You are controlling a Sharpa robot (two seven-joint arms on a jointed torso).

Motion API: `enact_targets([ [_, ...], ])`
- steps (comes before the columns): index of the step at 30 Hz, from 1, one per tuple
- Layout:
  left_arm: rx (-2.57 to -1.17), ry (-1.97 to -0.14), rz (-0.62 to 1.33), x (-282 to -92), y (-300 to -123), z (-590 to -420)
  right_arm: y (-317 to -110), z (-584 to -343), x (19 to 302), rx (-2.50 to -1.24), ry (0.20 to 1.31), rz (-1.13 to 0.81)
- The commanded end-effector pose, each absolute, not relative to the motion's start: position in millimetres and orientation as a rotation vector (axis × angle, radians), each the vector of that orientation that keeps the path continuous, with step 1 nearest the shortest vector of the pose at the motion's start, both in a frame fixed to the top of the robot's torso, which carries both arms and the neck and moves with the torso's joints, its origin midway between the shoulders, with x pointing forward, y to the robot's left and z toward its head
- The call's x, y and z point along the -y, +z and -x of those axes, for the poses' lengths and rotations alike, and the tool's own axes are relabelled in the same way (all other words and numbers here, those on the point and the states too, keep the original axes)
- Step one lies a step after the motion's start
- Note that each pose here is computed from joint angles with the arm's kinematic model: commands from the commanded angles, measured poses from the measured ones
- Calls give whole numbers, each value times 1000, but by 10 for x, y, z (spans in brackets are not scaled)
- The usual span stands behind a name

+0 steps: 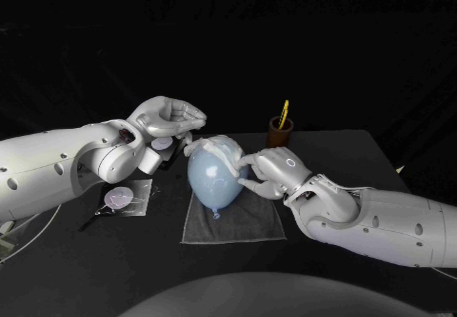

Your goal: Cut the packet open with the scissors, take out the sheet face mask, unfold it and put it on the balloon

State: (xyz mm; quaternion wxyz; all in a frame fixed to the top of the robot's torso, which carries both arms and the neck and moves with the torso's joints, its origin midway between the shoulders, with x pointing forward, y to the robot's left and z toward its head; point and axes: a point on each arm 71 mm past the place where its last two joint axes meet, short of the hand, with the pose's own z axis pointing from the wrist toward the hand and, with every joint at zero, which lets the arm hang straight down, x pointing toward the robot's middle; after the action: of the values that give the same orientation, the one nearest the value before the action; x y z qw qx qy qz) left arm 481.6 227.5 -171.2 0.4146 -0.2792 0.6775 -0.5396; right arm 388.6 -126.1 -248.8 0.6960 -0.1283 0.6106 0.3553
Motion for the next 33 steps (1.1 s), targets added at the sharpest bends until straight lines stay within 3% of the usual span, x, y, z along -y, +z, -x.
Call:
enact_targets([
  [1, -1704, -1376, 696, -2263, -1709, -4809, -2500, -3880, 1246, -1370, 785, 309],
  [33, -1703, -1367, 701, -2273, -1708, -4805, -2439, -3894, 1217, -1284, 803, 226],
])
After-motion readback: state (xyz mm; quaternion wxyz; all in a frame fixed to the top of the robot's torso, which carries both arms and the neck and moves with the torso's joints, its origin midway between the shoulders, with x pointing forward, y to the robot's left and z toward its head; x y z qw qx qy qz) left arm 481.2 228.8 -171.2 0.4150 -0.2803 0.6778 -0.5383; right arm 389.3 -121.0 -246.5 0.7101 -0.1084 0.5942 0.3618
